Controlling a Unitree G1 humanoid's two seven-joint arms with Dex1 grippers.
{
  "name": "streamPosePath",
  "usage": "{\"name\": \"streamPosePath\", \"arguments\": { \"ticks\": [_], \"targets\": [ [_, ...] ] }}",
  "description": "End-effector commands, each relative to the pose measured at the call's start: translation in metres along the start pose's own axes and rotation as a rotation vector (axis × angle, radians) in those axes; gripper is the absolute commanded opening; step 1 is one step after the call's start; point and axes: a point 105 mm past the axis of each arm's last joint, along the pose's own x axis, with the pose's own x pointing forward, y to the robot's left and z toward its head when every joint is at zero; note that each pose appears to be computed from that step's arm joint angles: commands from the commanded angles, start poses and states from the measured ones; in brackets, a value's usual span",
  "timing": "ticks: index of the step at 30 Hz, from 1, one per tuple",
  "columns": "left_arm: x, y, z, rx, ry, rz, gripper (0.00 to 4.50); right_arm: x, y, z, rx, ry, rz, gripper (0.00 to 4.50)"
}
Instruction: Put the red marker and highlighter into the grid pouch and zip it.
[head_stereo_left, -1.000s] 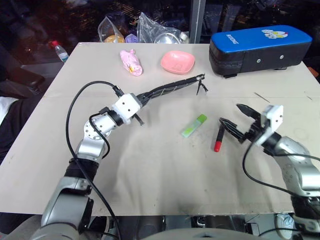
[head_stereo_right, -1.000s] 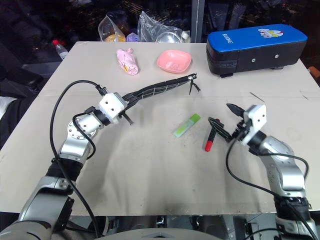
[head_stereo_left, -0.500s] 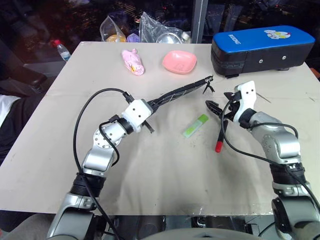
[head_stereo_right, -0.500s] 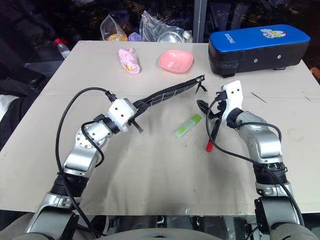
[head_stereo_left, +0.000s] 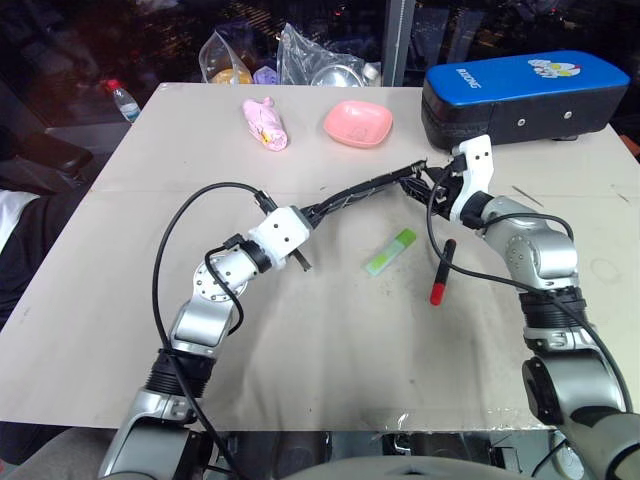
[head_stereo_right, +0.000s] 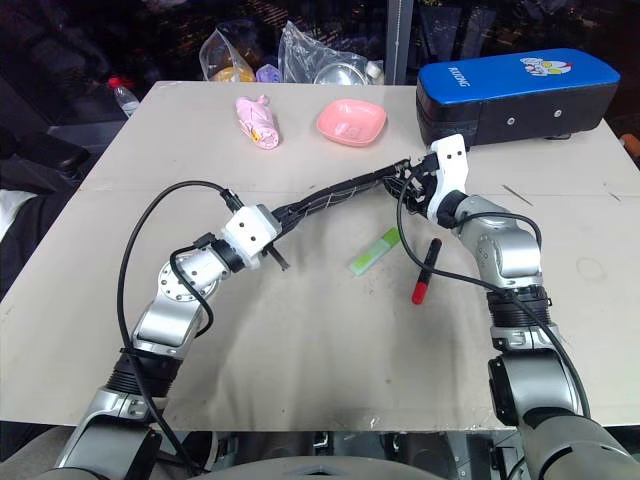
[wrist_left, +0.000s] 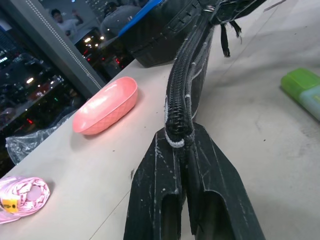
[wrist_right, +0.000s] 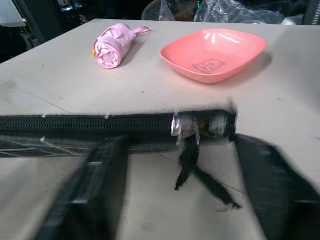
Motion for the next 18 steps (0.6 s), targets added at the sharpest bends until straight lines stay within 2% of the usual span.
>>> {"name": "streamPosePath", "arguments": {
  "ticks": [1, 3, 13, 18],
  "targets": [
    [0.0002, 0.0043, 0.0084, 0.02, -0.039, 0.018, 0.0, 0.0006, 0.0035, 0.0198, -0.032, -0.062, 0.023, 1.01],
    [0.0001, 0.0043, 0.0081, 0.019, -0.039, 0.019, 0.0, 0.0006, 0.0033, 0.0189, -0.034, -0.06, 0.021, 0.04],
    [0.0006, 0.0016, 0.0063, 0.017, -0.037, 0.011, 0.0, 0.0013, -0.0001, 0.0182, -0.053, -0.06, 0.001, 0.04],
    [0.0007, 0.0013, 0.0068, 0.017, -0.037, 0.011, 0.0, 0.0016, 0.0057, 0.0152, -0.184, -0.038, 0.033, 0.04]
  ]
}}
